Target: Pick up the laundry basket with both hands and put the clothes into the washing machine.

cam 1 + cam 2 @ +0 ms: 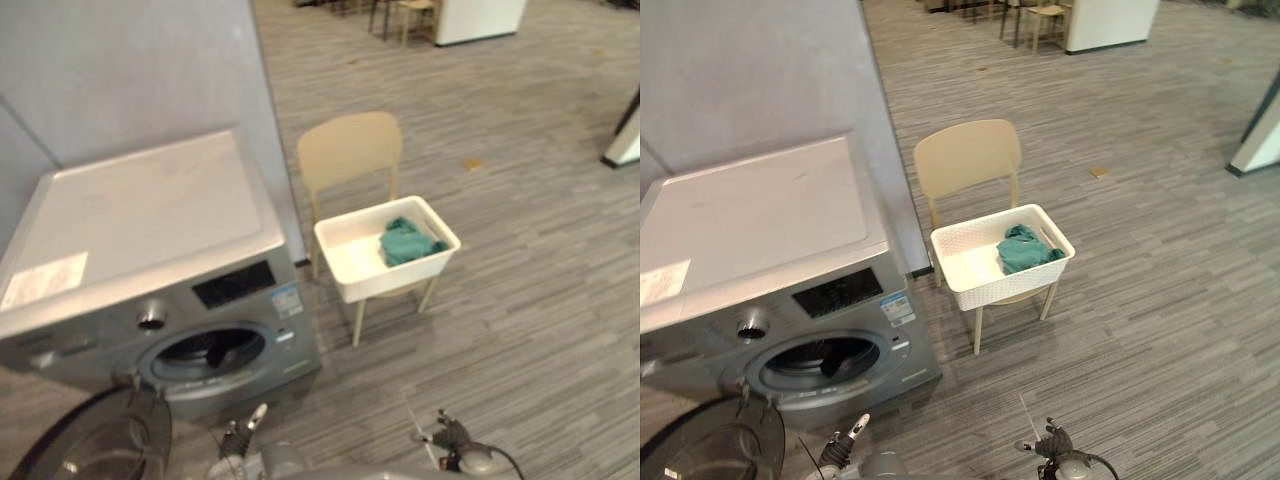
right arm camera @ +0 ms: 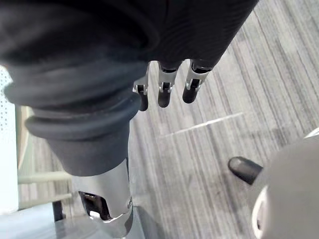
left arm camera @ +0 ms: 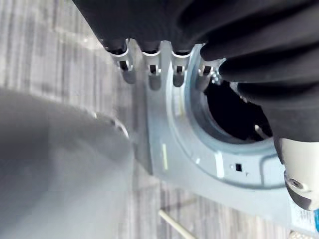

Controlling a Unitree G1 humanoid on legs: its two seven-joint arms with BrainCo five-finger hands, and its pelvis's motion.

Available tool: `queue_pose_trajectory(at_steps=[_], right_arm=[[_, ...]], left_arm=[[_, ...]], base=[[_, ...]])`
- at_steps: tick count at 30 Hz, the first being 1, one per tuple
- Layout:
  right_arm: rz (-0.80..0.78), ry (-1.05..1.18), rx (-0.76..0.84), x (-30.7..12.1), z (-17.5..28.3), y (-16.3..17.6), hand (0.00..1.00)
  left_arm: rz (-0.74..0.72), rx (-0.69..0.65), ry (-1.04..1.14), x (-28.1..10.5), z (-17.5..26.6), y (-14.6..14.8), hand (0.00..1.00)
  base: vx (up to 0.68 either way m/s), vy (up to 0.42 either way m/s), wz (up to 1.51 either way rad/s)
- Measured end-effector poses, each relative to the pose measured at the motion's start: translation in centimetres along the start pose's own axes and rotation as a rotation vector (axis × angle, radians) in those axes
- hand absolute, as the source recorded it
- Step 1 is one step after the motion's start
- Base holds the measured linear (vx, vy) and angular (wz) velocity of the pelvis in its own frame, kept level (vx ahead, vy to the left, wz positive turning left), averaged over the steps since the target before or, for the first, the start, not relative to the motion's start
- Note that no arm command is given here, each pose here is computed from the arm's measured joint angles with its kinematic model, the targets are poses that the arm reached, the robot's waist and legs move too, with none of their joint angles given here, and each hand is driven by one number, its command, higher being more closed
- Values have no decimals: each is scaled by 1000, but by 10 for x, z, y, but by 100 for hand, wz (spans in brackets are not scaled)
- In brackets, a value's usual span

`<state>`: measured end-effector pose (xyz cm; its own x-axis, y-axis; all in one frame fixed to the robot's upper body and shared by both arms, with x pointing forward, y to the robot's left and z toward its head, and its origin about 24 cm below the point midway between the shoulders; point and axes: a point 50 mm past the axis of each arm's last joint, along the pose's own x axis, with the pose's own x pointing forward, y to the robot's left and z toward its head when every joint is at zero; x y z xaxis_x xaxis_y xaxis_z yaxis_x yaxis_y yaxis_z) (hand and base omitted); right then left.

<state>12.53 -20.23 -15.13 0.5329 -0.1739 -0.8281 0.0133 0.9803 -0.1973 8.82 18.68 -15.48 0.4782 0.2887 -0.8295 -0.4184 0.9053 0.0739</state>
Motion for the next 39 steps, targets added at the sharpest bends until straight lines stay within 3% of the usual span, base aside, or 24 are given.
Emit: queue_pose_trajectory(at_steps=[7,15,21,25,30,33,36,39], right_arm=[[-74,-16,243,2,11,6,0],[-138,48,390,-1,-8,-6,0],[-205,72,478,-3,-18,-20,0],[-219,54,539,-1,-10,-21,0],[-235,84,603,-3,-17,-14,0],[-301,35,590,-1,-6,-38,0],[-308,9,603,-1,-3,-38,0],[-396,-36,719,-6,-1,-44,0]], left_arm=[[65,-73,45,3,-5,15,0],[150,-105,234,-12,-51,41,0],[139,-108,149,-4,-28,38,0],[118,-91,97,2,-12,31,0],[151,-11,82,3,-8,51,0],[107,-54,154,-3,-31,29,0],[135,-121,161,-3,-31,33,0],[172,-212,148,-1,-25,38,0]], base=[[178,71,-8],[131,120,34],[222,-61,89],[165,-283,56],[94,-504,46],[214,-507,32],[166,-390,28],[119,-276,47]])
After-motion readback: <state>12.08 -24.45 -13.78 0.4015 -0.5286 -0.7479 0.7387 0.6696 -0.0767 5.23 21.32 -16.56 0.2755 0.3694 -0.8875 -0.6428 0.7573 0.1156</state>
